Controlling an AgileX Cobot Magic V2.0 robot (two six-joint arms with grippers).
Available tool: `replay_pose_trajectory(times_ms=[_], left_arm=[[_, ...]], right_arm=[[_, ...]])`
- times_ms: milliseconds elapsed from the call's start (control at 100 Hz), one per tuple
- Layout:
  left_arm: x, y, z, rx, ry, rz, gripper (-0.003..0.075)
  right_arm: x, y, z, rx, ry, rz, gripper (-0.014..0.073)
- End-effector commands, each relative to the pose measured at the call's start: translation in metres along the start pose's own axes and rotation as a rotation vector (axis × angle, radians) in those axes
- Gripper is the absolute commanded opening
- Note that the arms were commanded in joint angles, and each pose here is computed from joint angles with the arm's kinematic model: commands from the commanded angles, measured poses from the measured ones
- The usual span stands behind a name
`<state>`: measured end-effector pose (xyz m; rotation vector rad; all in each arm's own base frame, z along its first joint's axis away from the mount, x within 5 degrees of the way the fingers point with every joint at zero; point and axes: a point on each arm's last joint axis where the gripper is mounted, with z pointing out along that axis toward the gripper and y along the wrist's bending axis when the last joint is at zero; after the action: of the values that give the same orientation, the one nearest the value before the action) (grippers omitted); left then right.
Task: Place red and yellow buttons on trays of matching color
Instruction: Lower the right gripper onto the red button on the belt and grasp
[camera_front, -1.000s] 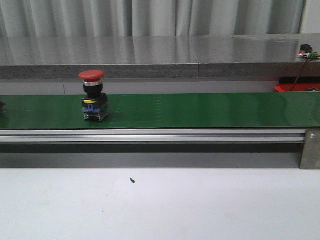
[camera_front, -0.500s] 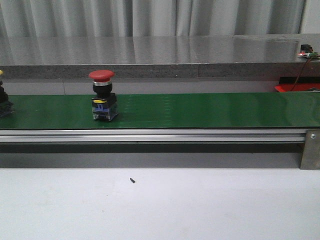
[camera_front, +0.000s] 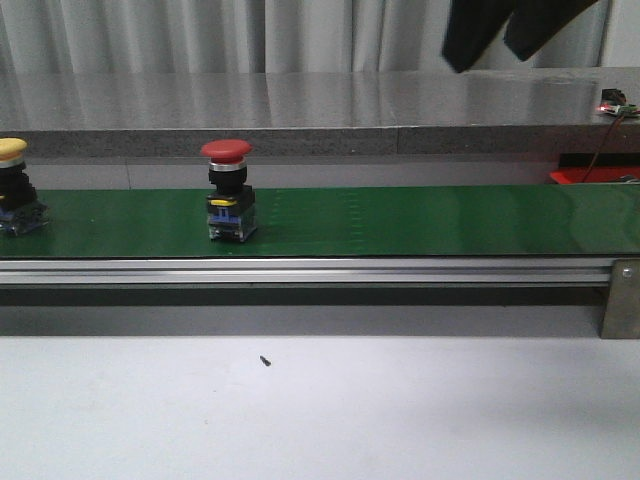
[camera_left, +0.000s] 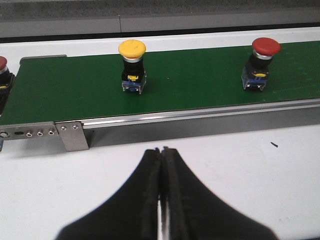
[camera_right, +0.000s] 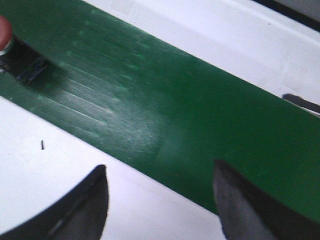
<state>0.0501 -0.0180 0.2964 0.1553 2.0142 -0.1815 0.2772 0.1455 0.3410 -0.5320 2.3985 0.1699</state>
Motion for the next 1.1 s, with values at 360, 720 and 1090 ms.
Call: replay_pose_trajectory(times_ms=[360,720,1090], left_arm=[[-0.013,-0.001,-0.003,0.007,-0.082,-0.011,-0.002],[-0.013,-0.001,-0.003,0.007,-0.082,-0.011,-0.002],[-0.013,-0.001,-0.003,0.007,-0.082,-0.011,-0.002]], right_arm=[[-0.046,0.031,0.024,-0.242,-0.016,-0.224,0.0517],[-0.053,0.044,0.068,-0.266,0.006,-0.39,0.0517],[-0.055,0.053,0.091,-0.276,-0.046,-0.396,0.0517]])
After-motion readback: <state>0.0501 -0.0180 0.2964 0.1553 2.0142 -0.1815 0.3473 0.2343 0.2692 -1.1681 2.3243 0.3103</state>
